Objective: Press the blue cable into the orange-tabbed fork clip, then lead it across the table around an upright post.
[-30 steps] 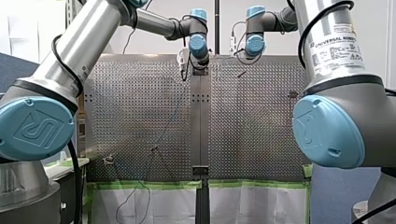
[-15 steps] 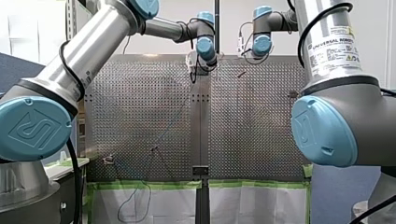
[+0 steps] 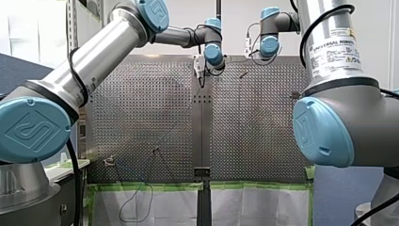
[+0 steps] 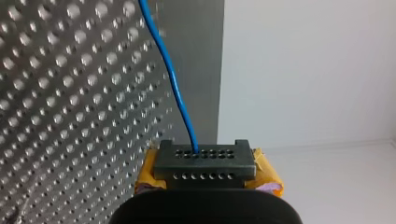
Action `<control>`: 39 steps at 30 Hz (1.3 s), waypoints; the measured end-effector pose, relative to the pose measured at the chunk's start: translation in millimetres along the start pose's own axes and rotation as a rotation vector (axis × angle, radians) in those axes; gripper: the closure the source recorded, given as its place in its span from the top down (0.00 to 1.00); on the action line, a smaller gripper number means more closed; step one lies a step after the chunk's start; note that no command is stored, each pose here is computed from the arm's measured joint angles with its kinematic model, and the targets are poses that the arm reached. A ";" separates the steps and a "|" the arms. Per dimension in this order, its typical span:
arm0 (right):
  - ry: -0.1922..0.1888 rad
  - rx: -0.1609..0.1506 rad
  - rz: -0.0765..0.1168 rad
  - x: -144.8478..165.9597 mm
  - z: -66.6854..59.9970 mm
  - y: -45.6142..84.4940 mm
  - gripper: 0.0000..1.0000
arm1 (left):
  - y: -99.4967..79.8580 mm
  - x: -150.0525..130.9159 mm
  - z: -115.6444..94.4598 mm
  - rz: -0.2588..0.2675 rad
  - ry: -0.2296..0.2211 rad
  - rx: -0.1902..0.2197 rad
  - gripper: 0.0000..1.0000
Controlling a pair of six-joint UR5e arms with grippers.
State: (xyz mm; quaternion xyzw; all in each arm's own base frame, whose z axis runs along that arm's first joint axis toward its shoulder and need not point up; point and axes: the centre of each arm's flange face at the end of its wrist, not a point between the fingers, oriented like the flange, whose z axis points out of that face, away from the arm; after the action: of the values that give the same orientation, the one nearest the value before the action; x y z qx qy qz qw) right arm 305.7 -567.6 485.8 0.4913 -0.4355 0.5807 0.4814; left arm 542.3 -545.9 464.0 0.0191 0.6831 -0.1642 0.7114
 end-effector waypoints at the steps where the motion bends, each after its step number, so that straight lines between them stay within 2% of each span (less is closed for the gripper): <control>1: 0.000 -0.003 0.001 -0.4 1.1 2.5 0.00 | -0.9 -1.5 1.5 -0.004 -0.007 0.003 0.00; 10: -0.009 -0.020 0.011 -7.1 9.8 20.8 0.00 | -6.9 -11.0 17.2 -0.027 -0.058 0.023 0.00; 18: -0.045 -0.001 0.014 -33.3 22.2 29.5 0.00 | -6.4 -12.0 19.8 -0.030 -0.068 0.023 0.00; 29: -0.088 0.013 0.014 -65.6 34.2 37.0 0.00 | -0.8 34.1 20.5 0.005 -0.022 0.022 0.00; 39: -0.108 0.019 0.020 -79.0 36.7 38.7 0.00 | 0.3 85.4 30.3 0.055 0.025 0.014 0.00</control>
State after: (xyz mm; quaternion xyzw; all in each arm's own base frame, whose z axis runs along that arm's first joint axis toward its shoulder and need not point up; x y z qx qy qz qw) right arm 277.3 -620.0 411.3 0.5224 -0.4602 0.5621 0.4466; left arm 572.8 -571.0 382.4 0.0447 0.6900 -0.1493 0.7068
